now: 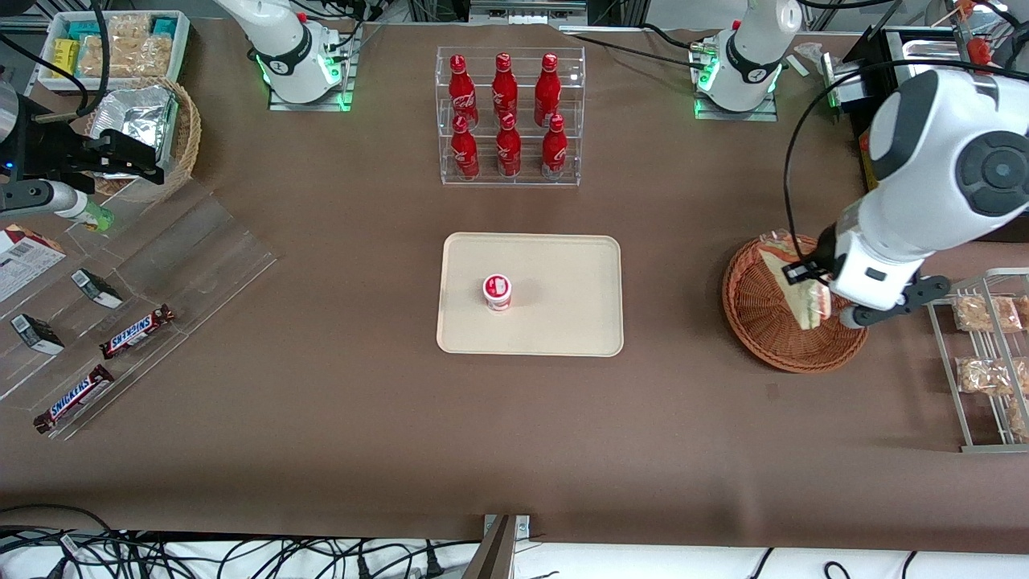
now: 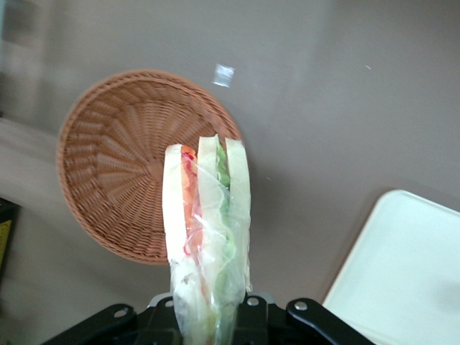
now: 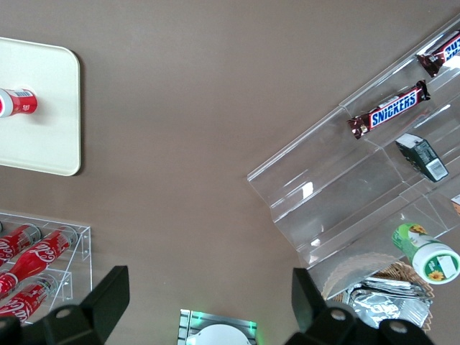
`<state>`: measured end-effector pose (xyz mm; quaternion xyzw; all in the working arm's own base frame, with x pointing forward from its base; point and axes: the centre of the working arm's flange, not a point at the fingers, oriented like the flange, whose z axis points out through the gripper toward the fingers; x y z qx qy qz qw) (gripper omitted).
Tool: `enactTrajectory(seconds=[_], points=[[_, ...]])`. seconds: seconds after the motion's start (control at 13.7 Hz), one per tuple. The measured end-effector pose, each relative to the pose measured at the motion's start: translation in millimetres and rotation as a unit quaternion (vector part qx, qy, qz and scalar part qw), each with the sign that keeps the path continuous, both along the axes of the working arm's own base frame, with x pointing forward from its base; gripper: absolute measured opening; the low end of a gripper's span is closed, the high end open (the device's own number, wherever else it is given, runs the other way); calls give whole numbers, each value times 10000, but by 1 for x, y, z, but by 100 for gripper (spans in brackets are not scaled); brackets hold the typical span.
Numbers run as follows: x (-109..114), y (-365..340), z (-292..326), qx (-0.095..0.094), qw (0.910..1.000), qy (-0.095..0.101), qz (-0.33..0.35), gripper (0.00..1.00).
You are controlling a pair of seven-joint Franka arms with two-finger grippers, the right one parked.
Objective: Place sandwich from basket to tray
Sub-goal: 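Lift the sandwich out of the basket with the left gripper, then carry the sandwich over the cream tray beside the red cup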
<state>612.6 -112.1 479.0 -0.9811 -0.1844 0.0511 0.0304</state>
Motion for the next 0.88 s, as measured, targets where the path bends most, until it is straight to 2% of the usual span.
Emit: enactTrajectory(seconds=[0.44, 0.73, 0.8, 0.88], points=[[-24, -101, -18, -232, 9948, 231, -966, 19], [-34, -174, -32, -512, 9858, -171, -1593, 19], [-36, -191, -43, -555, 9835, -246, -1703, 19], [-39, -206, -58, -519, 9825, -330, -1760, 19]])
